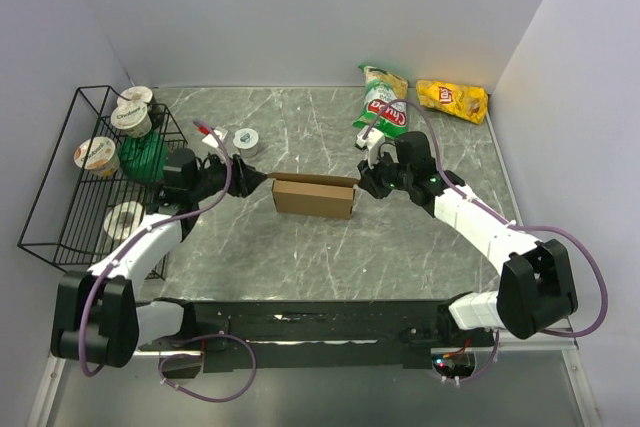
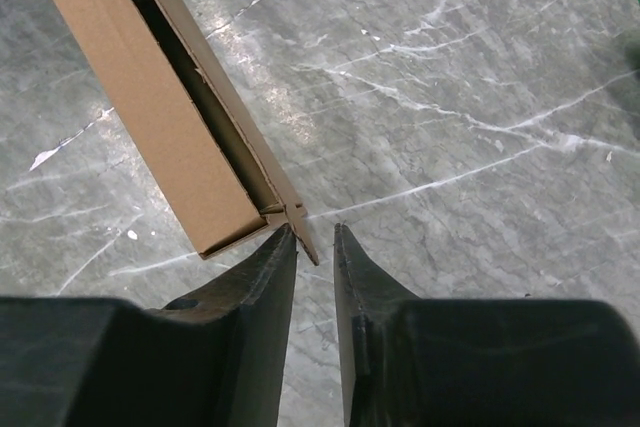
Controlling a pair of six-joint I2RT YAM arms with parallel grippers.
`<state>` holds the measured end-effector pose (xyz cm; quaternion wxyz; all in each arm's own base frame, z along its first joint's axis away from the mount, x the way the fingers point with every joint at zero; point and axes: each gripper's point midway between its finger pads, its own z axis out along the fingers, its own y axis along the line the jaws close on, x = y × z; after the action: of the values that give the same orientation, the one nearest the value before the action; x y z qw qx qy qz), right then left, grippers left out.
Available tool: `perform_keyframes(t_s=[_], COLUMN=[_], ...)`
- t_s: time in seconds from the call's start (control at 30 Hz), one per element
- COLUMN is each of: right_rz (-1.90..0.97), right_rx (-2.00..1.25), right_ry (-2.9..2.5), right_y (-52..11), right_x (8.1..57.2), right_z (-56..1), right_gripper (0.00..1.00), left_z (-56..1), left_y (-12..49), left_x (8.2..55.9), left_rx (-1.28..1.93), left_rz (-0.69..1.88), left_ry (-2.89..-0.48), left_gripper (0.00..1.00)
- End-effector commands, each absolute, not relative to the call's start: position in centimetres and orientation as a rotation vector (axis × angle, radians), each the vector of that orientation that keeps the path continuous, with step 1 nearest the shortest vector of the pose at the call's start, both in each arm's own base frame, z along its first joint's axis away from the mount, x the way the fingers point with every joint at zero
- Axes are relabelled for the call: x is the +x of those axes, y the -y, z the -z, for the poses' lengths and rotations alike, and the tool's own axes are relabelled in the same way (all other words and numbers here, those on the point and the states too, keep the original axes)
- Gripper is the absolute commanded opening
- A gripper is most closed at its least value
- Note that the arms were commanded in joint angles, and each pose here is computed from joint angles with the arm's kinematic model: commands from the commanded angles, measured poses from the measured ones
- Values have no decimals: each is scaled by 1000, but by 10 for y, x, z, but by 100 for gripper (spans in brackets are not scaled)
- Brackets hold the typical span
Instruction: Fold the paper box
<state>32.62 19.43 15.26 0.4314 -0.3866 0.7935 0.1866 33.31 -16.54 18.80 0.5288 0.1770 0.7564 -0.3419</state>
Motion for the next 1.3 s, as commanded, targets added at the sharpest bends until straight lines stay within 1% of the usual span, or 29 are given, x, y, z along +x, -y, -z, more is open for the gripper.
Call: perform_keyframes(t_s=[0.0, 0.1, 0.3, 0.47, 0.7, 1.1, 1.27], right_rz=[-449, -447, -451, -451, -450, -457, -461], right_rx=[-959, -961, -966, -970, -972, -981, -982], right_ry=[-1886, -1882, -1885, -1889, -1891, -1901, -1908], right_y=[-200, -201, -201, -201, -200, -201, -200], right_x=[342, 342, 342, 341, 341, 339, 339], right_z=[-179, -180, -180, -180, -180, -178, -176], right_gripper=[28, 28, 27, 27, 27, 27, 27], left_z=[-191, -190, -186, -179, -183, -185, -185], left_y=[173, 174, 174, 178, 181, 189, 192], left_x=[334, 335, 343, 348, 350, 354, 356], left_rx=[510, 519, 530, 552, 575, 613, 628], left_rz=[833, 832, 821, 836, 844, 883, 888], left_ry=[-1764, -1756, -1758, -1771, -1751, -1738, -1747], left_gripper=[53, 53, 57, 57, 54, 51, 47])
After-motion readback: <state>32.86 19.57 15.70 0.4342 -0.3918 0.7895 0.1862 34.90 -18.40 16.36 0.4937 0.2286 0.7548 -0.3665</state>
